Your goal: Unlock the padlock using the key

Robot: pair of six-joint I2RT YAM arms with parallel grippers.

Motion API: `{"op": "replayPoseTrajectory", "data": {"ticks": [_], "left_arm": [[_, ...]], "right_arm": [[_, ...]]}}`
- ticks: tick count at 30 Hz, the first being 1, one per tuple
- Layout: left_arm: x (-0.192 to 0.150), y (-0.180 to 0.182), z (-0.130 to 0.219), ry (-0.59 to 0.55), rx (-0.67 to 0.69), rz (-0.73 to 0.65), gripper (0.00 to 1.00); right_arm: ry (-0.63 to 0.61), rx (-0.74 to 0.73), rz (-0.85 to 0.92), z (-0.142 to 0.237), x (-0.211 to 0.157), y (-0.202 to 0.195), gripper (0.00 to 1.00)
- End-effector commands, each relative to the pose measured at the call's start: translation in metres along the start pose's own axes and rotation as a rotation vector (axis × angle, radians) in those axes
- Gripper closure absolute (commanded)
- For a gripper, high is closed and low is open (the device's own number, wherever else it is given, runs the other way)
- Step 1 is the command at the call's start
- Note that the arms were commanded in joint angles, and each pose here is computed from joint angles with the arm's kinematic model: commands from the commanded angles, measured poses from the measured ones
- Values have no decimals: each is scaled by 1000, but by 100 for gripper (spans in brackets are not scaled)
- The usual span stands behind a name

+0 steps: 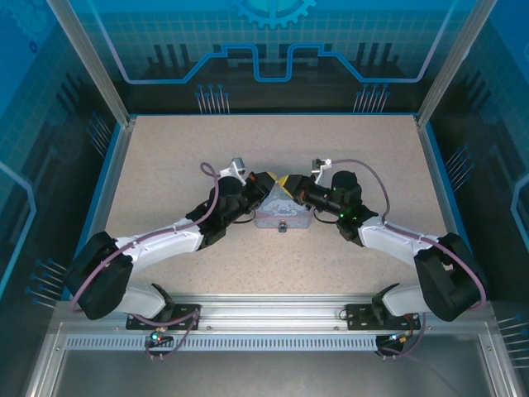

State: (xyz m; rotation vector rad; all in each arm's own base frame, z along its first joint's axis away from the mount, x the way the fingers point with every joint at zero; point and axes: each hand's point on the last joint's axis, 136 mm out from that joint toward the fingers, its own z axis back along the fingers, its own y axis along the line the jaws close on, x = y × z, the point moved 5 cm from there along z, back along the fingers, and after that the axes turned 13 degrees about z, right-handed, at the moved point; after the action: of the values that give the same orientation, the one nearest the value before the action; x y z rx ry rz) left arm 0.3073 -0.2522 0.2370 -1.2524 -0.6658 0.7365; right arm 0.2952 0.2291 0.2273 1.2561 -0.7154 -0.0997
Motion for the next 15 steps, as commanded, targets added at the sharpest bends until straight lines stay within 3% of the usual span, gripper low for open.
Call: {"op": "replayPoseTrajectory", "data": {"ticks": [1,9,15], "left_arm": [[-5,-17,-4,32,-46,-31,100],[-5,-19,-6,34,-43,-37,100],[-6,-20,-9,40,-38,-44,100]], "right_arm": [[6,49,40,0,5,13,90],[11,59,46,1,5,15,100],[24,75,54,1,4,17,100]]}}
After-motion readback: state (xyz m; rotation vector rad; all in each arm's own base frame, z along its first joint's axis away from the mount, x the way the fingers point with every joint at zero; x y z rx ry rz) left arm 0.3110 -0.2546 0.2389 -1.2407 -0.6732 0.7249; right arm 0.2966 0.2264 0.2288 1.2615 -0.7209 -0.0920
